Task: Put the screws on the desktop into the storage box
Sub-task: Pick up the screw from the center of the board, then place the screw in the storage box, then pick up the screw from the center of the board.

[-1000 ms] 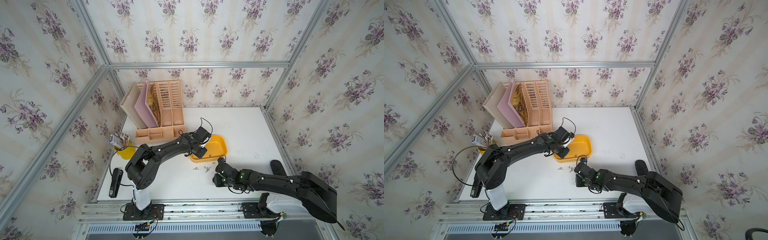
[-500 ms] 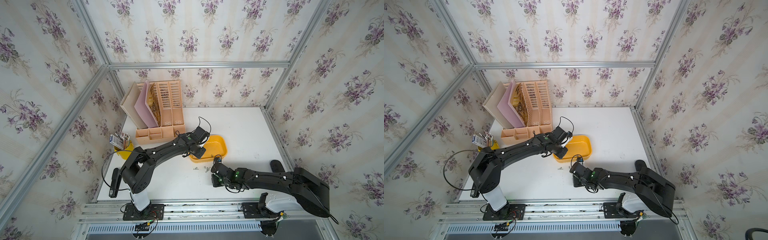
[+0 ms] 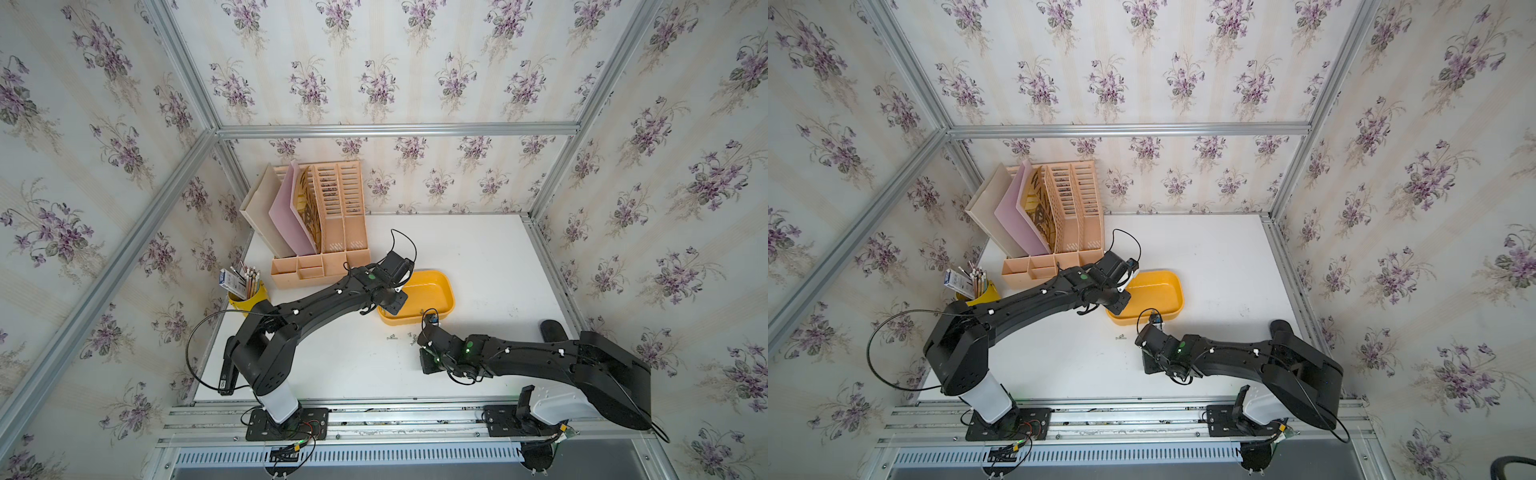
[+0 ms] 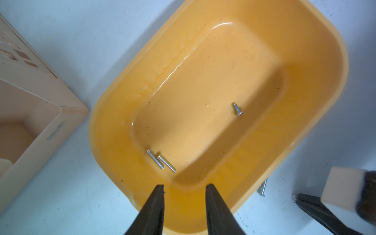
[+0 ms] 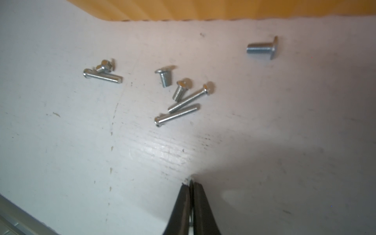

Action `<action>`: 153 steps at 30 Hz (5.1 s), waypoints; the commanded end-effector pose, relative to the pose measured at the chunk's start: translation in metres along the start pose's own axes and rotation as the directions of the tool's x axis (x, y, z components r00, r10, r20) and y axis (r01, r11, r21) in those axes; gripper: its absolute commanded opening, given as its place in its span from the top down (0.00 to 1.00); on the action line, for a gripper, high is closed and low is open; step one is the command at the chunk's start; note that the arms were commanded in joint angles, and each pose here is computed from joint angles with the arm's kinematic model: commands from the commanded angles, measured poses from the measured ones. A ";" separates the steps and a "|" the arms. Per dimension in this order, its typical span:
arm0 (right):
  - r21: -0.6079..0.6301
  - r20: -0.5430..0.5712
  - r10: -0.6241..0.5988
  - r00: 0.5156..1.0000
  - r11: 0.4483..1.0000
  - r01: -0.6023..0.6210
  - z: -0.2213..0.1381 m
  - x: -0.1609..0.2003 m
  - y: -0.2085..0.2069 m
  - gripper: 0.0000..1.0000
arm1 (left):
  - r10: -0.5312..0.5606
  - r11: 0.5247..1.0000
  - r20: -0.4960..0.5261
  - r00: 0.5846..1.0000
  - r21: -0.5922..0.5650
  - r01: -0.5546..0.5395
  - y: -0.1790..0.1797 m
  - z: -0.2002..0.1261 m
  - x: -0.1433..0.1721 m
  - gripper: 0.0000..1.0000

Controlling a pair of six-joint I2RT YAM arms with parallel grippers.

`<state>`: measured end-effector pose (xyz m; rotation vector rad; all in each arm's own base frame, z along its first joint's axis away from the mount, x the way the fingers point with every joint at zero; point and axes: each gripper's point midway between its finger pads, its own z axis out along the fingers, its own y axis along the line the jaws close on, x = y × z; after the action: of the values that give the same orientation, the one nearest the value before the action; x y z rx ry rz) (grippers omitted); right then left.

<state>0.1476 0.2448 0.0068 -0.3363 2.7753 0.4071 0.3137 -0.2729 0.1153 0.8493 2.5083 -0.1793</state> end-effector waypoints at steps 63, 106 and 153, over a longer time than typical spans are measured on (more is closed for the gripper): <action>-0.104 0.255 -0.065 0.965 0.990 0.094 -0.046 -0.195 -0.028 0.74 | 0.094 0.995 -0.012 0.996 0.034 -0.093 -0.057 0.038 0.115 0.42; -0.069 0.334 -0.085 0.939 0.991 0.115 -0.084 -0.195 -0.040 0.76 | 0.121 0.990 -0.144 0.982 0.088 -0.109 -0.055 0.048 0.131 0.73; -0.038 0.341 -0.103 0.934 0.992 0.123 -0.089 -0.189 -0.048 0.75 | 0.153 0.983 -0.276 0.949 0.137 -0.119 -0.071 0.049 0.144 0.85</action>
<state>0.3111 0.2105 0.1405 -0.3914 2.3959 0.4912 0.2085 -0.2838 0.0136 1.1247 2.6121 -0.2263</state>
